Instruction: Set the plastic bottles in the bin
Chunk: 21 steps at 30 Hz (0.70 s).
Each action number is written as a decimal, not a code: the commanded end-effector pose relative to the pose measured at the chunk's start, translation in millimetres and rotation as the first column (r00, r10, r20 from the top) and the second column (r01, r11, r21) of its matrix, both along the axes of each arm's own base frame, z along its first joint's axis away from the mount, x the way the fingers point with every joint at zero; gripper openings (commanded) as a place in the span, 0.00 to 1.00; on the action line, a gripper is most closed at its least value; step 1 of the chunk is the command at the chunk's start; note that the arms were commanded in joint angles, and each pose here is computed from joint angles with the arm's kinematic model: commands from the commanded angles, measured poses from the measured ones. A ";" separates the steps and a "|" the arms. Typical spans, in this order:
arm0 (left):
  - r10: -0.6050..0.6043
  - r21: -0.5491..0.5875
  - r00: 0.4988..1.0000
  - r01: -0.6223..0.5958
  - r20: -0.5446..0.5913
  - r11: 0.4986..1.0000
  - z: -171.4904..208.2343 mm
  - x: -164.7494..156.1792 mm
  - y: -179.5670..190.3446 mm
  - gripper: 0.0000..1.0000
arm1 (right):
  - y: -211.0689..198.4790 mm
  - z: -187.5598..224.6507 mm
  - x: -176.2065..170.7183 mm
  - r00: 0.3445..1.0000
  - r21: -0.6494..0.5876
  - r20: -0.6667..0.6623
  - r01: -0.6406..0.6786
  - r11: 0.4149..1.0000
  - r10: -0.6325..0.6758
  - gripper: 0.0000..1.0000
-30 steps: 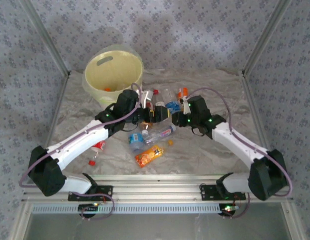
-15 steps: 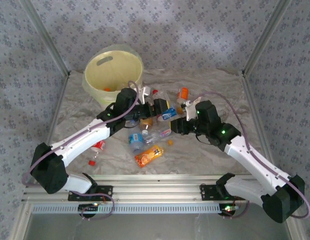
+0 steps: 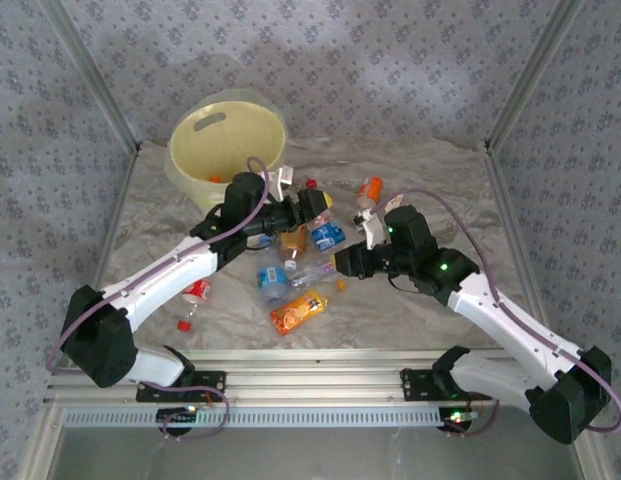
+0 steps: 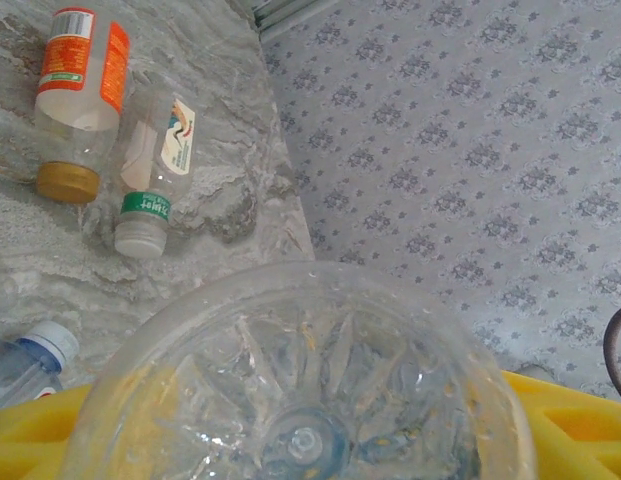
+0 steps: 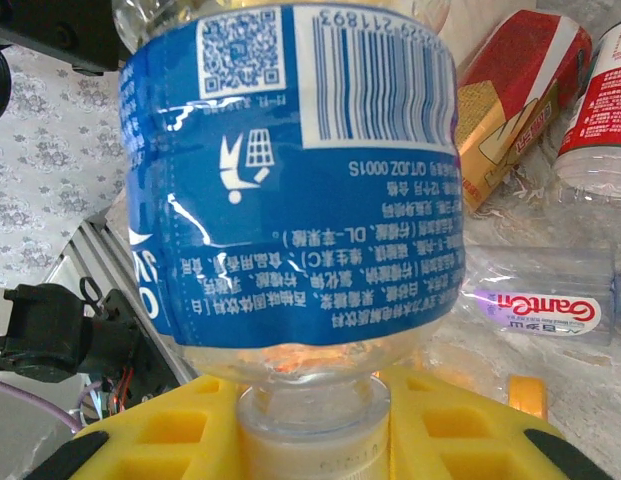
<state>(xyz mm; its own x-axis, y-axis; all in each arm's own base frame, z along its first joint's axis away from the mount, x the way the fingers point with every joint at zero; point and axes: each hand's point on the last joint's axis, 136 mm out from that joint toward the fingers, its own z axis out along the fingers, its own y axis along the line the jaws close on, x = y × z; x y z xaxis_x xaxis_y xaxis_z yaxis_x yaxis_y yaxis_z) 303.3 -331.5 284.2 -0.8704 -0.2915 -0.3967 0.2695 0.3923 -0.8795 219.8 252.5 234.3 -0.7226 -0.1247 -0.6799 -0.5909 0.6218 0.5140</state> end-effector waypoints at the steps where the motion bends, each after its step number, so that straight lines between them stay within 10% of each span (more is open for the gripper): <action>1: -0.020 -0.042 0.998 0.023 0.063 0.999 21.2 -6.0 1.2 0.70 | 1.9 -1.3 0.6 1.000 -0.021 -0.005 0.001 1.000 -0.002 0.33; 8: -0.012 -0.035 0.996 0.015 0.088 0.999 29.0 -7.4 4.8 0.62 | 3.4 0.3 1.9 1.000 -0.033 0.017 0.013 0.999 -0.013 0.41; 21: -0.049 0.061 0.973 0.036 0.227 0.997 70.5 -8.4 22.1 0.59 | -11.2 55.2 -3.7 0.983 0.070 0.170 0.056 0.996 -0.067 1.00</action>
<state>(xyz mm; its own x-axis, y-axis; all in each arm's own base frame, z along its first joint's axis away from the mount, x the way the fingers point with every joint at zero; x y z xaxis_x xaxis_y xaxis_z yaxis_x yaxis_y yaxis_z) 301.9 -315.8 308.8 -0.8291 -0.2509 -0.4996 0.3592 0.4457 -0.8199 214.7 245.3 258.7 -0.6567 -0.0862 -0.7492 -0.6156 0.6351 0.4666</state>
